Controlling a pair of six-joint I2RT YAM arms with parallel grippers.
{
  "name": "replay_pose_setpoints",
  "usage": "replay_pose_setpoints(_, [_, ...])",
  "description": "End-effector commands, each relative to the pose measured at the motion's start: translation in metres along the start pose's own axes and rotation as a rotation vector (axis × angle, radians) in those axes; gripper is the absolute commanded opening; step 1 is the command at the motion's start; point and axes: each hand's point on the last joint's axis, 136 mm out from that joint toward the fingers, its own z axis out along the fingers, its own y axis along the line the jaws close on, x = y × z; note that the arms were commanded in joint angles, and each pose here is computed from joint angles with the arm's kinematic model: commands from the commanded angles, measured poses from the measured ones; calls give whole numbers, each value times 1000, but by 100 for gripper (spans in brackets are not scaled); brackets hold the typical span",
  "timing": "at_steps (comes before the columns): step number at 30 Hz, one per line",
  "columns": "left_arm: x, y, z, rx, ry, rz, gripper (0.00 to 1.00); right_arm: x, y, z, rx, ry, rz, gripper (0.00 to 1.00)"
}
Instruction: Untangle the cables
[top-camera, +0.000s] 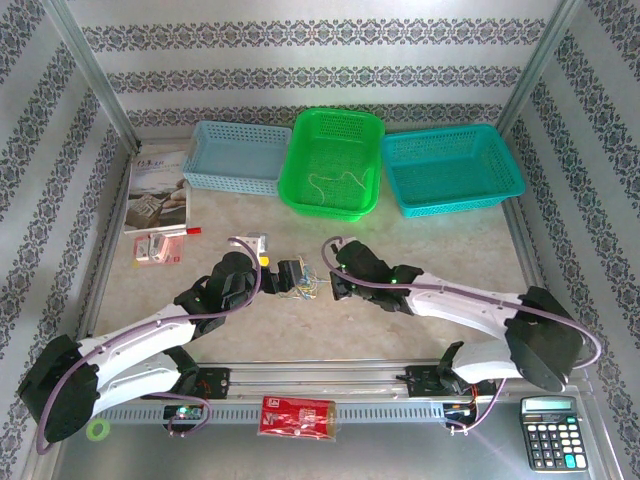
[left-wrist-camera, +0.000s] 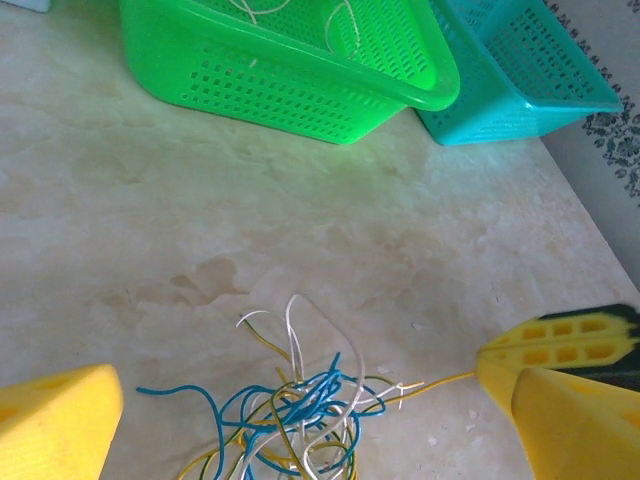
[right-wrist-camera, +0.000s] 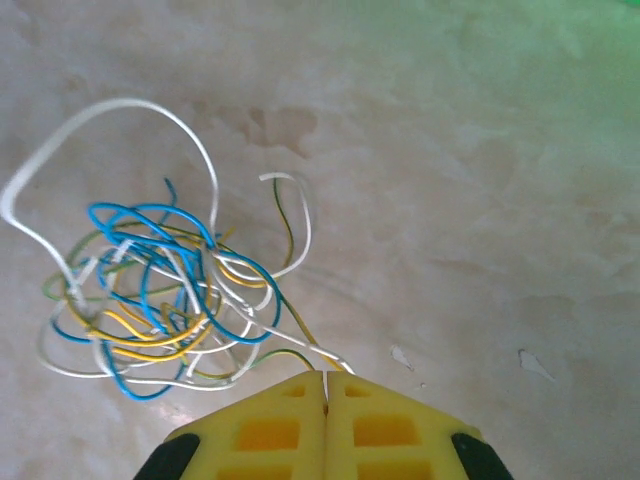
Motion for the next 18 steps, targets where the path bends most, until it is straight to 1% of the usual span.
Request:
replay_pose_setpoints(1, [-18,-27,-5,98,-41,90,100,-29,13,-24,-73,-74,47,0])
replay_pose_setpoints(5, [-16,-37,-3,144,-19,152,100,-52,27,-43,-157,-127,83,0])
replay_pose_setpoints(10, [-8,-48,6,207,16,198,100,-68,44,-56,-245,-155,116,0])
replay_pose_setpoints(18, [6,-56,25,230,63,256,100,-91,65,-79,-366,-217,175,0])
